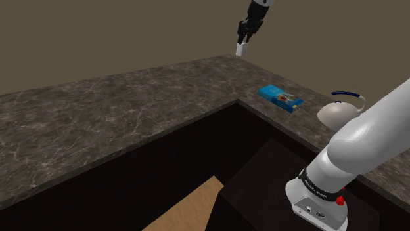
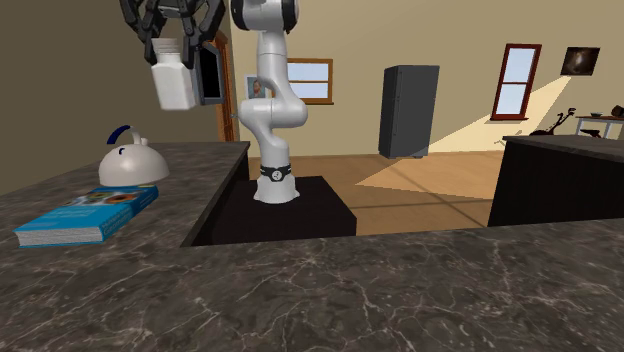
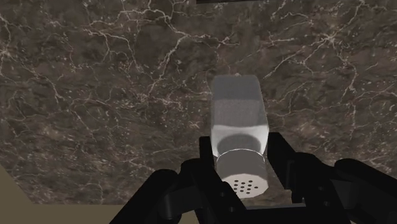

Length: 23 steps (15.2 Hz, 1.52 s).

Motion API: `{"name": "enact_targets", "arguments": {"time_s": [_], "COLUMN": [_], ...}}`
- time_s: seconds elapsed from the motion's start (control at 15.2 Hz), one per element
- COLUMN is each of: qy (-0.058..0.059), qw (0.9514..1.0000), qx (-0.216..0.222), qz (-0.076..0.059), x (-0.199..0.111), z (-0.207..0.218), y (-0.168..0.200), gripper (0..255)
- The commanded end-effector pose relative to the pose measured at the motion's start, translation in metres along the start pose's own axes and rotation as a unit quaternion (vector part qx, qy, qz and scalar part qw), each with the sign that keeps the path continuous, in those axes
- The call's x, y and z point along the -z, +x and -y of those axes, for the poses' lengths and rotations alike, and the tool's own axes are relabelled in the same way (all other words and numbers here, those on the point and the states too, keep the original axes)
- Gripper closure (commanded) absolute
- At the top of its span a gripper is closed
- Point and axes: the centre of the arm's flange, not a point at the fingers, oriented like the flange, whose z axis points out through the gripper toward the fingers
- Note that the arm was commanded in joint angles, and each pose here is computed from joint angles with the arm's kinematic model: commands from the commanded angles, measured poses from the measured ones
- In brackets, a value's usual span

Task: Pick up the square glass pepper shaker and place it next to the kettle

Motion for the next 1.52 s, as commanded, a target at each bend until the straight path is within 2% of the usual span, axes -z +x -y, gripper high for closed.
{"name": "enact_targets", "arguments": {"time_s": [0.0, 1.45], "qy": [0.0, 0.0], "qw": [1.0, 1.0], "qx": [0.001, 0.001], "qz": [0.0, 0.0], "x": [0.005, 0.053], "z": [-0.017, -0.212], "y": [-0.021, -0.23], "gripper": [255, 255]}}
